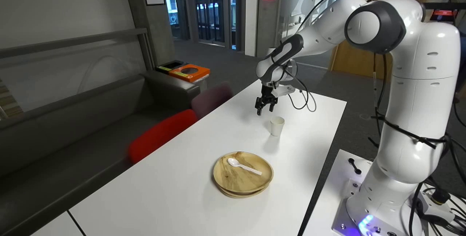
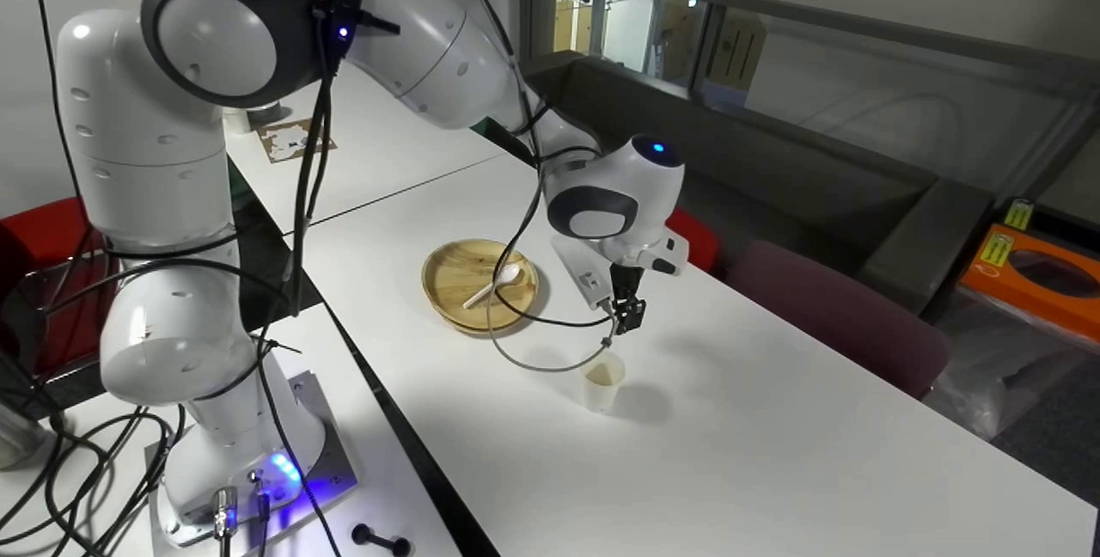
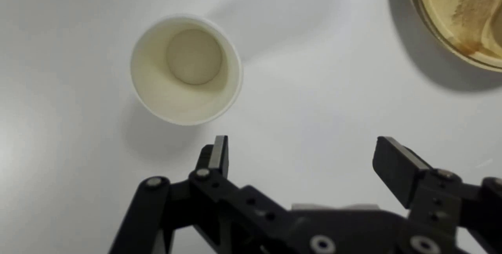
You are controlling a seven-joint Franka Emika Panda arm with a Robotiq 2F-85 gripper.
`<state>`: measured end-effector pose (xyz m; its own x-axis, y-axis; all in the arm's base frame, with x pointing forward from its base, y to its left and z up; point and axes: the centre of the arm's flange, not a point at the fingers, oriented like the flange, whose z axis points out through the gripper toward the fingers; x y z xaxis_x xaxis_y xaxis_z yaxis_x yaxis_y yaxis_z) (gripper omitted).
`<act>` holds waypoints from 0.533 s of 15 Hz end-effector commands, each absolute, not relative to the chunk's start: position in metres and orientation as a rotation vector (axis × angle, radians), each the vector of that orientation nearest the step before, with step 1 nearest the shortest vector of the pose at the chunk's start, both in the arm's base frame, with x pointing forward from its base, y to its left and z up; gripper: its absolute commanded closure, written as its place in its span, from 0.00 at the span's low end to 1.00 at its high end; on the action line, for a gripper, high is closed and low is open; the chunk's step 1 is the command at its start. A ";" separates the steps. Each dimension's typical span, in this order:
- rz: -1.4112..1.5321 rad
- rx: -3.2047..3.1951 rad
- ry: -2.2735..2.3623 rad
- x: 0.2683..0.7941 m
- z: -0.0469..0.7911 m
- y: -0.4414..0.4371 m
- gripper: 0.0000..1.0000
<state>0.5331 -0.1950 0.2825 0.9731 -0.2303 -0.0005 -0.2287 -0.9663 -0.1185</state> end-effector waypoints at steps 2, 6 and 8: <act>0.060 -3.034 0.518 0.530 0.258 -0.217 0.00; 0.141 -3.026 0.618 0.530 0.232 -0.217 0.00; 0.161 -3.019 0.653 0.533 0.223 -0.216 0.00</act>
